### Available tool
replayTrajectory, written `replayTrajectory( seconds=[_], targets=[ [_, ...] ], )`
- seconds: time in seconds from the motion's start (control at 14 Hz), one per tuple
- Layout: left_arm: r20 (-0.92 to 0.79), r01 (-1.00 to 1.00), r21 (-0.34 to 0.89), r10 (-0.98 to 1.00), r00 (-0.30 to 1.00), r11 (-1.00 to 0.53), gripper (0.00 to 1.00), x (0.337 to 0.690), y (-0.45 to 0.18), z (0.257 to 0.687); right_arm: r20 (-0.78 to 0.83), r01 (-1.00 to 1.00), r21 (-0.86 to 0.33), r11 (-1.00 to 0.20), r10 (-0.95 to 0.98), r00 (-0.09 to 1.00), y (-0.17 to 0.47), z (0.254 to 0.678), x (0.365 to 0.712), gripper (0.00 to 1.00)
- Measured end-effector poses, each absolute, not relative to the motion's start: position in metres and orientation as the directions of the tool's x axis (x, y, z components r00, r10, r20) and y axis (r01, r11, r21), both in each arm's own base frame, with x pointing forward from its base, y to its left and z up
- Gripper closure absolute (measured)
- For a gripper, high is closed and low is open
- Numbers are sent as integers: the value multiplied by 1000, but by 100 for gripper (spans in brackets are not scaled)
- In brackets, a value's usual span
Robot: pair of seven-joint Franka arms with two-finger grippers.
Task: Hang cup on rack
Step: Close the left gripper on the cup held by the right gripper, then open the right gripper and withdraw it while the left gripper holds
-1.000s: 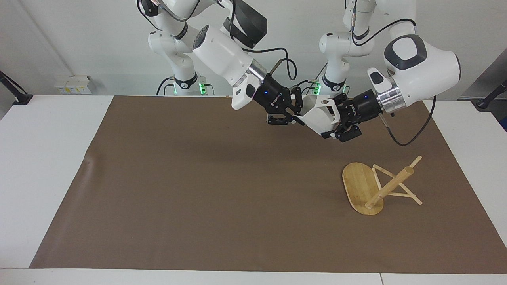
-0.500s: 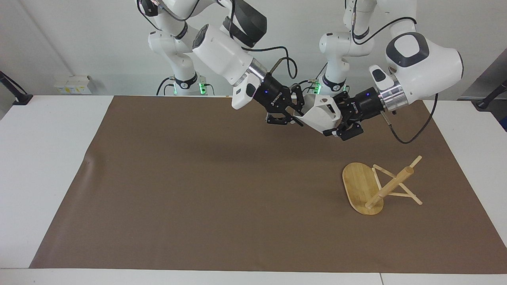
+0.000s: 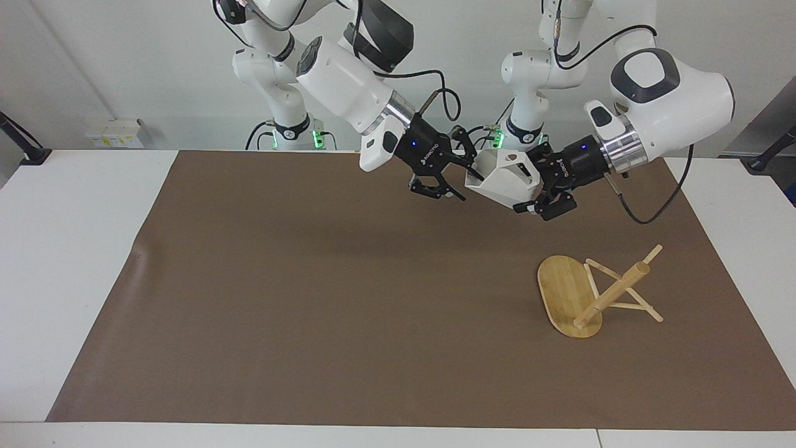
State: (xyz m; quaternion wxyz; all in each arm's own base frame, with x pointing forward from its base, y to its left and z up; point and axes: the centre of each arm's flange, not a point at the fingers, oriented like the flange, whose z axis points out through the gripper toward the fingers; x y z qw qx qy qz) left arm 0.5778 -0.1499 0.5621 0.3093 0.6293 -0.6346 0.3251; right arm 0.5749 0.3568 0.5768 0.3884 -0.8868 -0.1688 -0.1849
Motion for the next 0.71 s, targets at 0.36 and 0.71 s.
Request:
replayTrajectory(
  seconds=[0.36, 0.71],
  targets=[
    [798, -998, -2, -602, 35, -61, 28, 580, -122, 549, 385, 408, -610, -679, 195, 902, 306, 585, 584, 42],
    [777, -981, -29, -622, 98, -190, 28, 579, -99, 526, 293, 360, -595, -718, 223, 930, 229, 604, 584, 9]
  ],
)
